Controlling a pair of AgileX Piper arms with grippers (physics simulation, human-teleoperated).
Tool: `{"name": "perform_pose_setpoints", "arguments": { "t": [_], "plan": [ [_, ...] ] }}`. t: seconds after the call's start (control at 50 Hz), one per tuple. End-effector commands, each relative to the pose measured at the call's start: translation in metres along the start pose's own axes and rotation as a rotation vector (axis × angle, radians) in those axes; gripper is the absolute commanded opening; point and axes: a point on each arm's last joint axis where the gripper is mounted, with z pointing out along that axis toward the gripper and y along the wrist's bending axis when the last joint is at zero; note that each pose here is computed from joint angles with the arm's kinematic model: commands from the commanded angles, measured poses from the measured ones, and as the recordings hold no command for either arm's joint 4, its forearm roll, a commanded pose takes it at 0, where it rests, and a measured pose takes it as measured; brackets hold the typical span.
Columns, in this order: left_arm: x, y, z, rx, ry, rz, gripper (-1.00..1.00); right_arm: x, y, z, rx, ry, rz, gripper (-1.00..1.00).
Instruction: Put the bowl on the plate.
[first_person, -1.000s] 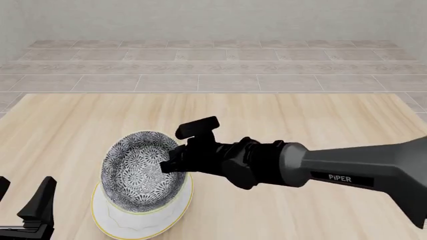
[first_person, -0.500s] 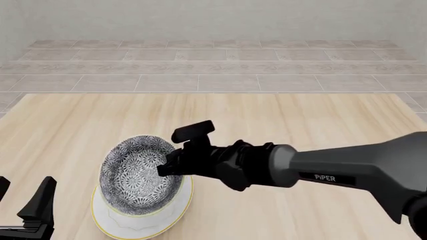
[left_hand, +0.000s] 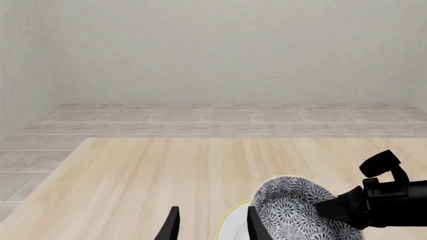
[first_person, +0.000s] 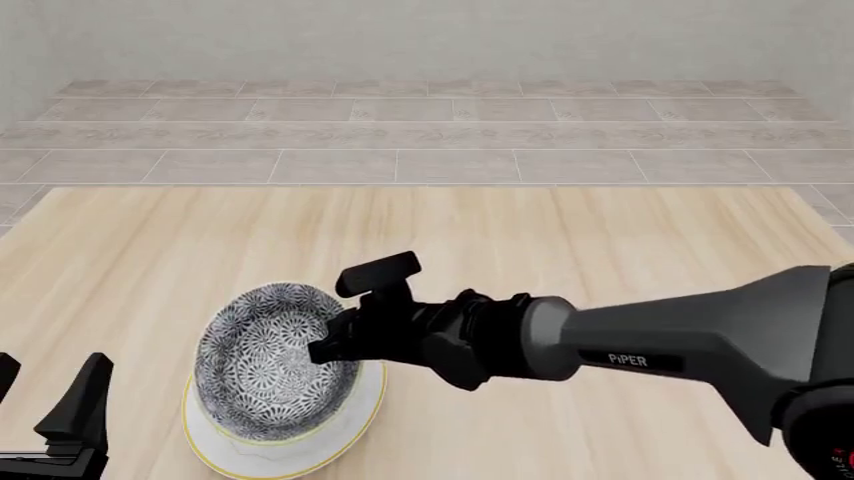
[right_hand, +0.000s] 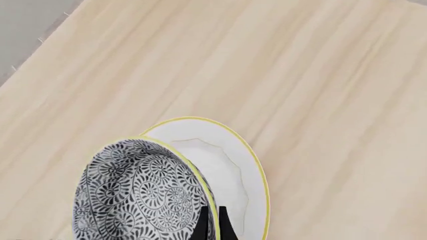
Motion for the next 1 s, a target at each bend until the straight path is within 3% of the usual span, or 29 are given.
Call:
{"name": "perform_pose_setpoints", "arguments": {
  "t": [0.02, 1.0],
  "plan": [
    [0.0000, 0.0000, 0.0000, 0.000, 0.000, 0.000, 1.00, 0.0023, 0.0022, 0.0026, -0.004, 0.000, 0.035, -1.00],
    [0.0000, 0.0000, 0.0000, 0.000, 0.000, 0.000, 1.00, 0.0122, -0.0012, 0.0117, 0.002, 0.018, 0.048, -1.00]
  ]
}}
